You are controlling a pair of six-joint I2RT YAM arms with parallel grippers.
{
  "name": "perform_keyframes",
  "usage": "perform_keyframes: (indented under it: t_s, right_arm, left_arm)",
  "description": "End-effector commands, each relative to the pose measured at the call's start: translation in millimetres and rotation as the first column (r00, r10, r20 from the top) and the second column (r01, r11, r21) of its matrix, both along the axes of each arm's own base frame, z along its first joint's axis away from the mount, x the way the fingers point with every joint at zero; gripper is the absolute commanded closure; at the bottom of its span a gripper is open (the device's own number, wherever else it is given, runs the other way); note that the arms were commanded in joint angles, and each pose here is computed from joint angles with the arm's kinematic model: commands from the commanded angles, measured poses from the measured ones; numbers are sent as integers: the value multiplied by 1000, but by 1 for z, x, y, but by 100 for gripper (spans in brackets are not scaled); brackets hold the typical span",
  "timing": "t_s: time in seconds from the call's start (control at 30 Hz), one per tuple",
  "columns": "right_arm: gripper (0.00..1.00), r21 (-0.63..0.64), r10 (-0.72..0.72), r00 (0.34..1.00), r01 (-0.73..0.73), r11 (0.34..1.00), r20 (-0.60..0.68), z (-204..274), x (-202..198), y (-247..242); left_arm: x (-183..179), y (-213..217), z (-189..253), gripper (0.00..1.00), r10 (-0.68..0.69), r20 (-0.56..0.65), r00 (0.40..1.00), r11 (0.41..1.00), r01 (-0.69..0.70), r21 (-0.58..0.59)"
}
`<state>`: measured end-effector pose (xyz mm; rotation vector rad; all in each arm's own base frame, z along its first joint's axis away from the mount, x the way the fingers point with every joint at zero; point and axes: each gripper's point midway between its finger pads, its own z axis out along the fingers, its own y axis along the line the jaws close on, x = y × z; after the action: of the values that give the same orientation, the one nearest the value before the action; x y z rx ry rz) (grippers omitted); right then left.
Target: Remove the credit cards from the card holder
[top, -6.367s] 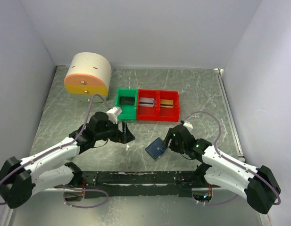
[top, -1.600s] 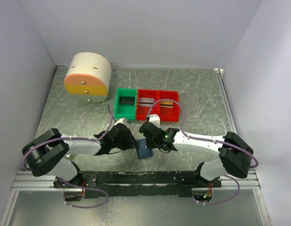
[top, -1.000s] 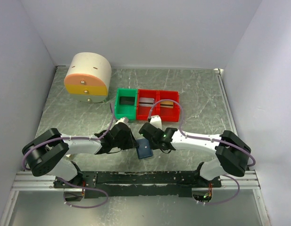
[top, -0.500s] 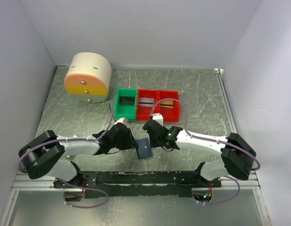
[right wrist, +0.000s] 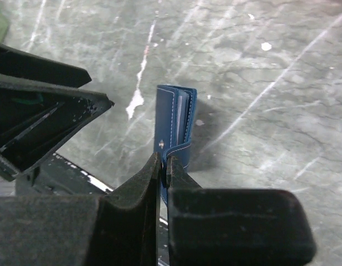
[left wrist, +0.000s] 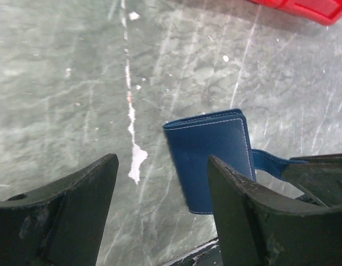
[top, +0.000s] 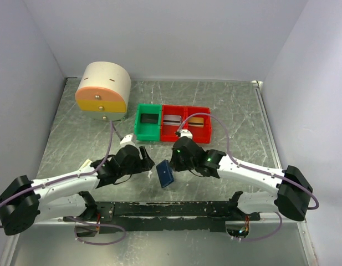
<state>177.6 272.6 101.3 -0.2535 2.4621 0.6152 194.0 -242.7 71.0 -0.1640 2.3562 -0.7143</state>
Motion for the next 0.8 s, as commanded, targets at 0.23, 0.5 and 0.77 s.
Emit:
perform_keyframes:
  t_s: [0.23,0.5,0.77]
  right_arm:
    - [100,323,139,990,-133,937,6,50,-8,67]
    - [100,306,90,996,-84,948,-6,40,2,73]
    - [100,147,-146,987,154,977,-61,-18,29,-5]
  left_arm:
    - [1,57,26,18,191,79,978,979,-196,58]
    - [-5,72,31,17,222,80,972,971,-228,71]
    - [-17,35,30,17,30,22,999,999,-31,38]
